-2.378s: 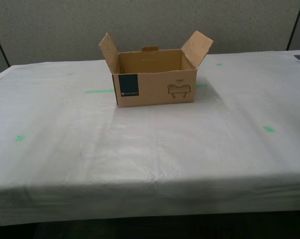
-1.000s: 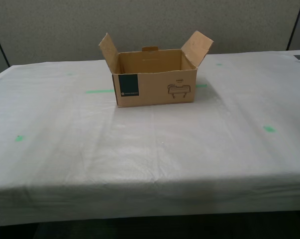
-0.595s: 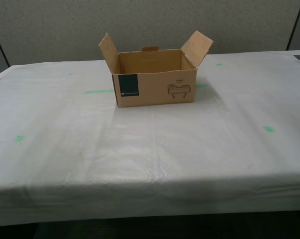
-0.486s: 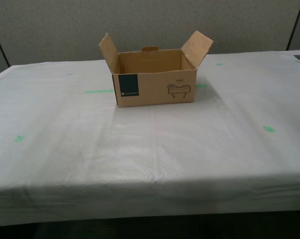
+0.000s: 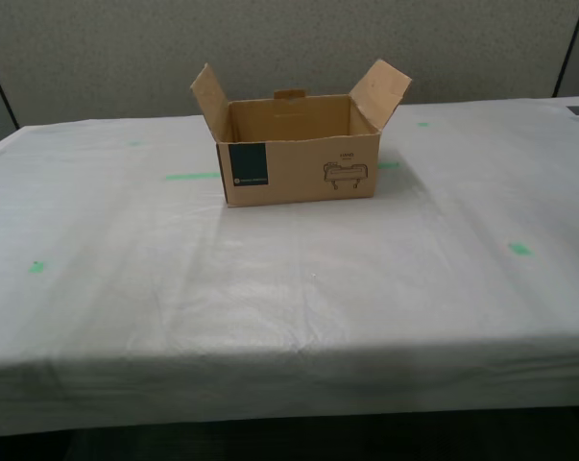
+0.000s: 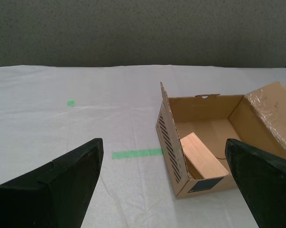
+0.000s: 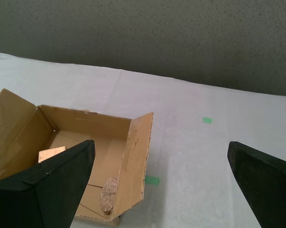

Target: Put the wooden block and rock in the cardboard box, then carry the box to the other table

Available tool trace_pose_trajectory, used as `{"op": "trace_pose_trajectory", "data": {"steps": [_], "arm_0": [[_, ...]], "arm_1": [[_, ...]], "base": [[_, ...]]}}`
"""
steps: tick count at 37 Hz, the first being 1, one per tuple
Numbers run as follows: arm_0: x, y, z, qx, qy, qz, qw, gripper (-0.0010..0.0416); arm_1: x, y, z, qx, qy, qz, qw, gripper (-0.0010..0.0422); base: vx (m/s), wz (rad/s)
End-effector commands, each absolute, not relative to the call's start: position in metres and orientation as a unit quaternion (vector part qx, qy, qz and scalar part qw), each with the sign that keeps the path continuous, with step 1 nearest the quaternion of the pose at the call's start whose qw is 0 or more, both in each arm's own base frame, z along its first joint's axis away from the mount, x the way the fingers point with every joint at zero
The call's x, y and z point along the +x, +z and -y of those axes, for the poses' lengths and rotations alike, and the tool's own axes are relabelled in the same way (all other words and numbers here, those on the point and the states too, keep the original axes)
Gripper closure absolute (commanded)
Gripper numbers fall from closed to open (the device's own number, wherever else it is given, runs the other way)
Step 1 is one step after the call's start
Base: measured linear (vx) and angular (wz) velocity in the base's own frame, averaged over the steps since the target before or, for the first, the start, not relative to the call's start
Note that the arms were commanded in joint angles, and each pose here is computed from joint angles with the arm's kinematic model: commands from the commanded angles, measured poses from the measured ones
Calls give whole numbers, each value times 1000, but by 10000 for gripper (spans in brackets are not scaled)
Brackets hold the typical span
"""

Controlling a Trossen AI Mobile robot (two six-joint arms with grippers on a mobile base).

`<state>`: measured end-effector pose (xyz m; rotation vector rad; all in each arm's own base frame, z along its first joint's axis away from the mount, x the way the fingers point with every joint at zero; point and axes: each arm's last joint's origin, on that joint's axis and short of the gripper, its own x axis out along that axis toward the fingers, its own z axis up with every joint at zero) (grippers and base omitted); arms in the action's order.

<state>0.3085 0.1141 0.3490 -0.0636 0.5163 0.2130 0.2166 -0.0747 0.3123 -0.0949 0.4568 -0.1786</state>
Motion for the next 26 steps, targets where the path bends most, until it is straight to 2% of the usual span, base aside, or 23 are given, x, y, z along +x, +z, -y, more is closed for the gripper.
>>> {"op": "trace_pose_trajectory", "data": {"steps": [1, 26], "arm_0": [[309, 350, -114, -31, 103, -253, 962, 16], [309, 350, -114, -31, 103, -253, 962, 16]], "arm_1": [[217, 313, 75, -46, -88, -224, 970, 62], [217, 313, 75, -46, -88, -224, 970, 62]], "base": [[0, 0], [0, 0]]}}
